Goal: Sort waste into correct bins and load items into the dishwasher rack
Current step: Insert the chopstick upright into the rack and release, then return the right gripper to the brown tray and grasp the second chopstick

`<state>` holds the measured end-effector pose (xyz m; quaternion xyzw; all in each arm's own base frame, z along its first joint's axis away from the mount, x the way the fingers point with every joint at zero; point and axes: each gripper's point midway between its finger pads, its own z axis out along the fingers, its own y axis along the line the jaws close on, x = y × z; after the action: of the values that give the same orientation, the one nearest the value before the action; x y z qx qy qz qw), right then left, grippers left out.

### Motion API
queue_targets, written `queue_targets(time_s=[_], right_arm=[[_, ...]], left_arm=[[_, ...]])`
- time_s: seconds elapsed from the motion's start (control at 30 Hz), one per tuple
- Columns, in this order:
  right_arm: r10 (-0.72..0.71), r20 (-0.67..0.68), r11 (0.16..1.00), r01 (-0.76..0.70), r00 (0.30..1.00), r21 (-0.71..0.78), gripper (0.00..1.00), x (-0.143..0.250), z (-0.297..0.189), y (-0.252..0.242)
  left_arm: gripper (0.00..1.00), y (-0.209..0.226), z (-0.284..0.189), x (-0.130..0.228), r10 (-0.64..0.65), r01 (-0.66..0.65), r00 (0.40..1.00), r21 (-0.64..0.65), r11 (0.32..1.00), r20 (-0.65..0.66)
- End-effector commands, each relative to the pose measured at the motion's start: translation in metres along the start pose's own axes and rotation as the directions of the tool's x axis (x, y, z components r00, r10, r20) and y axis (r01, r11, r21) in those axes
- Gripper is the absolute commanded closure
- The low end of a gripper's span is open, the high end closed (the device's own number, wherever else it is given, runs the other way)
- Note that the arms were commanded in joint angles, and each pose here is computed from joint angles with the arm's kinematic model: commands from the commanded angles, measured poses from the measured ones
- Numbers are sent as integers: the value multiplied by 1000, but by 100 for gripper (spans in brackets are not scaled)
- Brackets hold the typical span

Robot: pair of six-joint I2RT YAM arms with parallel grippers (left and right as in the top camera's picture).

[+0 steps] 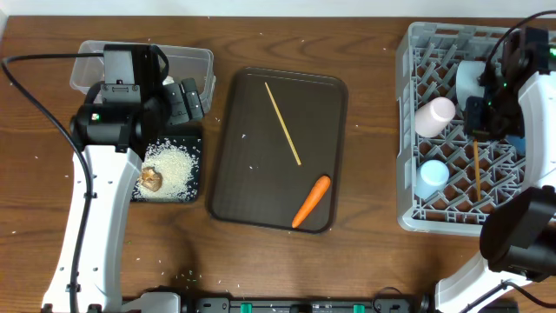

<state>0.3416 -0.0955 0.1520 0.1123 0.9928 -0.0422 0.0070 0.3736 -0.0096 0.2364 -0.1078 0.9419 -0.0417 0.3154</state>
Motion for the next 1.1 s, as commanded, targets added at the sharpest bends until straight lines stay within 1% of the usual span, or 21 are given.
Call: queue_targets(time_s=[0.0,0.23,0.4,0.43,0.47,0.5,0.53,0.57,0.6,0.63,0.67,0.7,0.8,0.83,0.9,0.93,0.97,1.0,1.03,1.07], right_arm=[[24,-23,999,-23,999,35,99,6,9,-9],[44,-32,998,-43,999,43,99,8,21,-16],[111,-11,993,-110,994,47,99,4,22,-31],[122,-8,992,-121,993,47,97,4,22,-33],[137,-6,989,-137,991,48,90,4,22,-36],[154,-3,987,-154,988,49,80,3,23,-39],[167,0,985,-166,986,49,57,3,23,-41],[178,1,983,-178,984,48,37,3,23,-43],[184,3,982,-184,983,48,27,3,23,-44],[187,6,981,-187,982,48,22,2,23,-46],[190,7,981,-190,982,48,15,2,23,-46],[205,12,978,-205,979,48,12,1,23,-47],[224,24,974,-225,974,35,10,-2,23,-45],[223,28,975,-223,974,5,11,-5,23,-40],[212,36,974,-209,977,-85,15,-10,20,-25],[185,50,972,-175,981,-155,18,-15,16,-11],[147,70,966,-128,987,-222,23,-20,11,3],[97,103,952,-62,990,-299,27,-25,4,21],[47,144,933,8,989,-360,32,-30,-6,39],[16,178,918,56,984,-393,35,-33,-14,52]], left_arm=[[2,2,1,-1,-16,16,1000,-11,1000,-1],[2,3,1,-1,-16,16,1000,-11,1000,-2],[2,2,1,-1,-16,16,1000,-11,1000,-1],[2,2,1,-1,-16,16,1000,-11,1000,-1],[2,2,1,-1,-16,16,1000,-11,1000,-1],[2,3,1,-1,-16,16,1000,-11,1000,-2],[2,3,1,-1,-16,16,1000,-11,1000,-2],[2,2,1,-1,-16,16,1000,-11,1000,-1],[2,2,1,-1,-16,16,1000,-11,1000,-1],[2,2,1,-1,-16,16,1000,-11,1000,-1],[2,2,1,-1,-16,16,1000,-11,1000,-1],[2,2,1,-1,-16,16,1000,-11,1000,-1],[2,2,1,-1,-16,16,1000,-11,1000,-1],[2,2,1,-1,-16,16,1000,-11,1000,-1],[2,2,1,-1,-16,16,1000,-11,1000,-1],[2,2,1,-1,-16,16,1000,-11,1000,-1],[2,2,1,-1,-16,16,1000,-11,1000,-1],[2,2,1,-1,-16,16,1000,-11,1000,-1],[2,2,1,-1,-16,16,1000,-11,1000,-1],[2,2,1,-1,-16,16,1000,-11,1000,-1]])
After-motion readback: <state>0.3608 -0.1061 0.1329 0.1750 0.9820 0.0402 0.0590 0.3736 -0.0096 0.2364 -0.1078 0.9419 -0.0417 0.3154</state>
